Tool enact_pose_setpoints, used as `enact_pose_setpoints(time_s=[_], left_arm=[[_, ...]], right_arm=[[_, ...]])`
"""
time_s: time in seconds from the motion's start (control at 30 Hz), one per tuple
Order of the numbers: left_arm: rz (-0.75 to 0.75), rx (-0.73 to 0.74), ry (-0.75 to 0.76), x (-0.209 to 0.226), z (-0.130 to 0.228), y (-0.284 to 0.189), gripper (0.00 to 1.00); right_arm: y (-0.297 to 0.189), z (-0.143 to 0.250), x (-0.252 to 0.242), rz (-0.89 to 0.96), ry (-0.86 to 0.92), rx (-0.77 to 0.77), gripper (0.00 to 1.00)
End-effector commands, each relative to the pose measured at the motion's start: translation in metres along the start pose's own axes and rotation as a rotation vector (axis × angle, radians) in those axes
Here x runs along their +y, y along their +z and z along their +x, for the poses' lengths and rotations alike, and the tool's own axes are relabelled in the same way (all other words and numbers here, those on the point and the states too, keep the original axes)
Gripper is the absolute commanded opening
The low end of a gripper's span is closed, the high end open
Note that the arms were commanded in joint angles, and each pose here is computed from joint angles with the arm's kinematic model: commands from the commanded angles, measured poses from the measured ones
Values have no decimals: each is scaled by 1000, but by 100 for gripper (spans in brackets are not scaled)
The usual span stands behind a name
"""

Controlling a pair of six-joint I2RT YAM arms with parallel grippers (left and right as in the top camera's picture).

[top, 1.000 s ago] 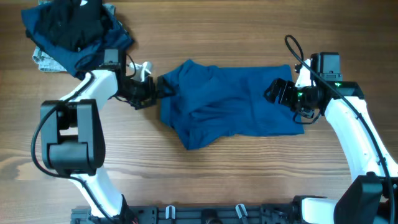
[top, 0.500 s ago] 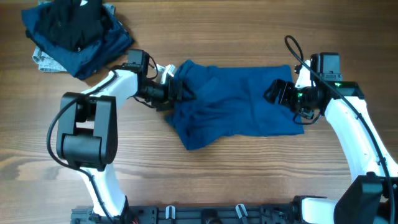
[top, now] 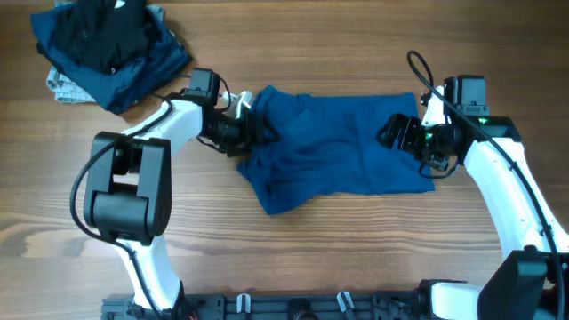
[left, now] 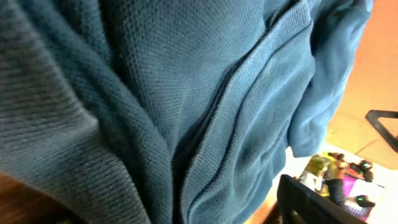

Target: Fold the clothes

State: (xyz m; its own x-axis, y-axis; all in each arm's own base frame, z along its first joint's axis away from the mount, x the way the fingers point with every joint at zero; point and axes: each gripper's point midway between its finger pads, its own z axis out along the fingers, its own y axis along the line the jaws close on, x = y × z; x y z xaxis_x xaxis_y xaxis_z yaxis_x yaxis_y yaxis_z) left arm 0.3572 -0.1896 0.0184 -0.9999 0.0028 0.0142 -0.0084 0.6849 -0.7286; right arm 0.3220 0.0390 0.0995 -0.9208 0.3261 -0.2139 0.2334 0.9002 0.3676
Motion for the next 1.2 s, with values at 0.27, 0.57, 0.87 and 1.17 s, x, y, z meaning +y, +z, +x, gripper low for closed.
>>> enact_pose_setpoints(time_s=[0.27,0.57,0.87,1.17], left_arm=[[-245,96,-36,51,33,39,37],[-300,70,-74,64,28,32,4],[-523,-31,-289,139,5,-53,4],[-631,-84,-274,118,-38,-133,4]], right_arm=[[-7,-5,6,-16,-29,-21,99],[-7,-6,6,-13,-30,-26,99],[-7,-7,6,-15,-32,-30,100],[-7,-13,5,-7,-35,-57,99]])
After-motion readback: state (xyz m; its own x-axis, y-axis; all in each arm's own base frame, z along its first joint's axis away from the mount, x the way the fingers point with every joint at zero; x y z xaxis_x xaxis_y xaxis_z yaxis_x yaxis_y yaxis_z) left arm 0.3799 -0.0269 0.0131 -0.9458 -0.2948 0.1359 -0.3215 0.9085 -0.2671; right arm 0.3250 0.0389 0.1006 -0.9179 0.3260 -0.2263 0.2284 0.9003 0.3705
